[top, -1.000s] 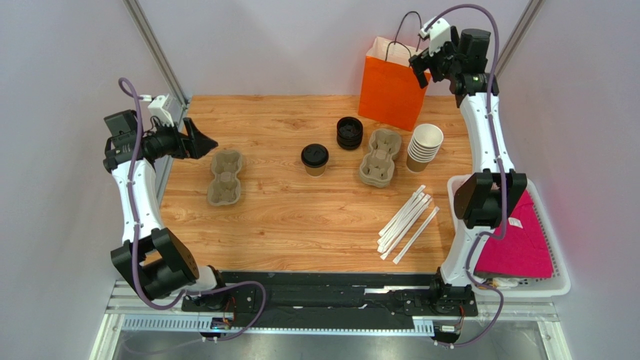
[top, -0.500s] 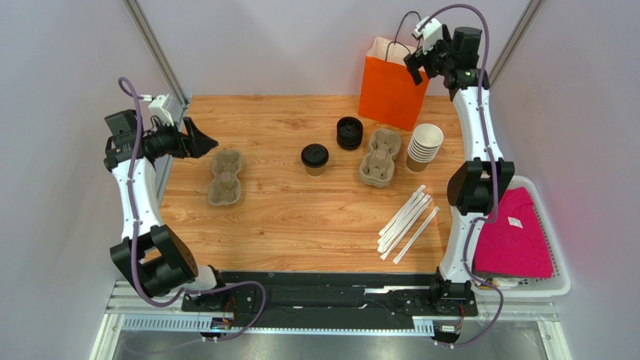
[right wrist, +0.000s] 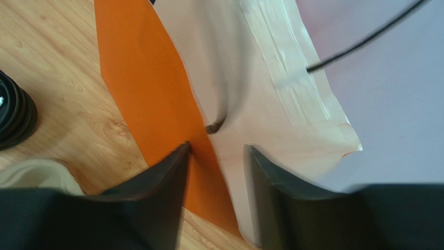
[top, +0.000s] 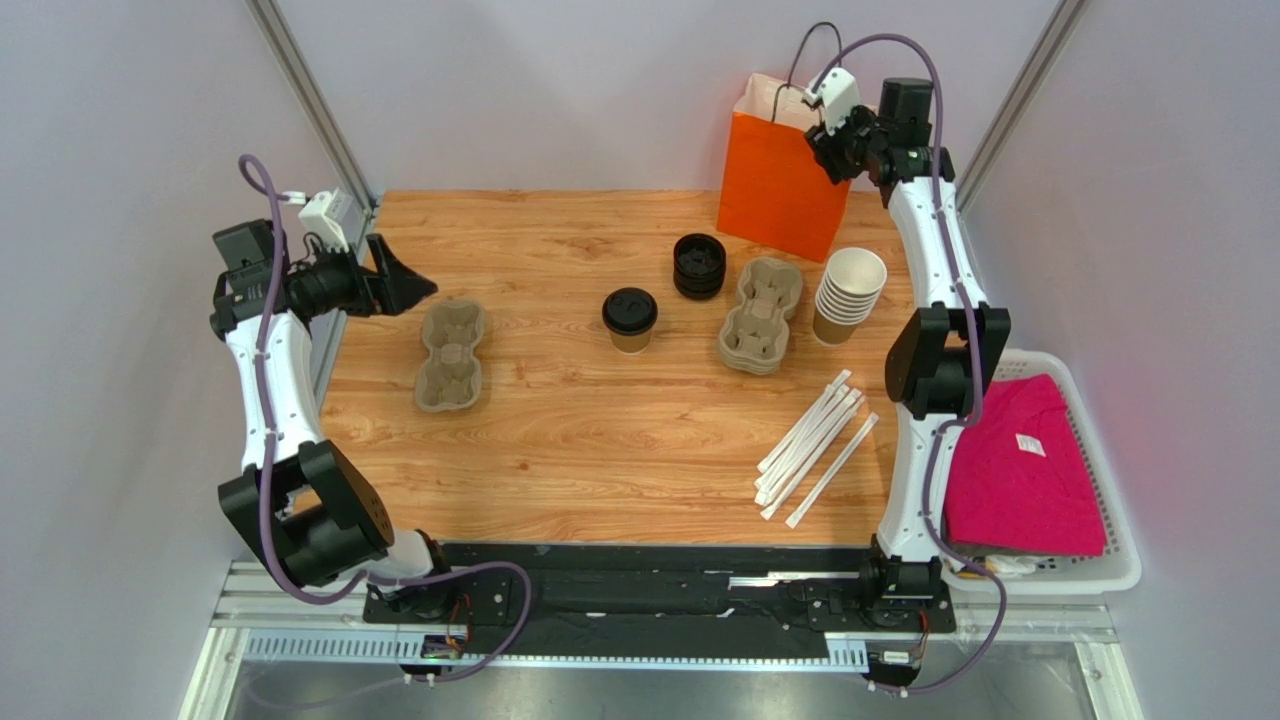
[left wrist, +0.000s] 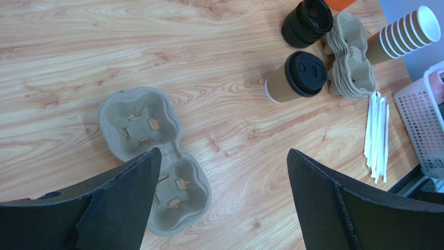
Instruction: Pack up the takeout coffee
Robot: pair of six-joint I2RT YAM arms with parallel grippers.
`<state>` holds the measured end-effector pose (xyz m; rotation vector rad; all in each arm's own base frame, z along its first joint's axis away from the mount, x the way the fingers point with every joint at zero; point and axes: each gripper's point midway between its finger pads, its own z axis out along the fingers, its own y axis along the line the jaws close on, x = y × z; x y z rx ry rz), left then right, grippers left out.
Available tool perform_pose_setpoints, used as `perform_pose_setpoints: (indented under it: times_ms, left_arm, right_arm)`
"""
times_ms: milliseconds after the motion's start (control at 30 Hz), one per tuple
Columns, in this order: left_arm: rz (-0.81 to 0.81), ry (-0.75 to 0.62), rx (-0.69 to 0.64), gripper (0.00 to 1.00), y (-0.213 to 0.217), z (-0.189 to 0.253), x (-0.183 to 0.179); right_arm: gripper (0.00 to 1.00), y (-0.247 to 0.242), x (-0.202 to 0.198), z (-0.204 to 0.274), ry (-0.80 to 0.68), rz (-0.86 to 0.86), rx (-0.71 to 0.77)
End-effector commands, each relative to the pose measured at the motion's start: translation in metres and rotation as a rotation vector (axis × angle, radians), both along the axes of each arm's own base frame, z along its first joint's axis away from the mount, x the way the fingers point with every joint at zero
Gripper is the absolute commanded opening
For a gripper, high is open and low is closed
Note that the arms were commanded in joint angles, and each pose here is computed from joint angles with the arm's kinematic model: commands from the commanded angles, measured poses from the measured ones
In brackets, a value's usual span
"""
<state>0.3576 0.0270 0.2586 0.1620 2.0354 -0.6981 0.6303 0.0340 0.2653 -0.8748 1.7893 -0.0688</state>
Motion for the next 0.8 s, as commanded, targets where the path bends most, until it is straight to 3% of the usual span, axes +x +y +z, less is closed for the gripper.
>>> perform_pose_setpoints:
  times_ms: [0,33,200,533,700,767]
  left_arm:
    - [-0.019,-0.035,-0.012,0.99,-0.001,0.013,0.006]
    - [-0.020,-0.030,-0.021,0.99,-0.002,0.013,0.006]
    - [-0.021,-0.029,-0.033,0.99,-0.004,0.014,0.004]
    - [-0.026,-0.038,-0.038,0.99,-0.011,0.020,-0.008]
    - [-0.005,-0.047,-0.037,0.99,-0.012,0.029,-0.012]
    - [0.015,-0.044,-0.040,0.99,-0.011,0.034,-0.011]
  right_arm:
    - [0.32,0.002,-0.002,0.030,-0.071,0.008,-0.014]
    - [0.22,0.001,-0.001,0.033,-0.082,0.006,-0.016]
    - [0.00,-0.006,0.000,0.051,-0.155,-0.020,-0.057]
    - [0.00,-0.016,-0.009,0.140,-0.386,-0.101,-0.032]
    - [0.00,-0.003,-0.047,0.195,-0.443,-0.044,0.042]
    - [0.00,0.029,-0.075,0.219,-0.460,0.033,0.069]
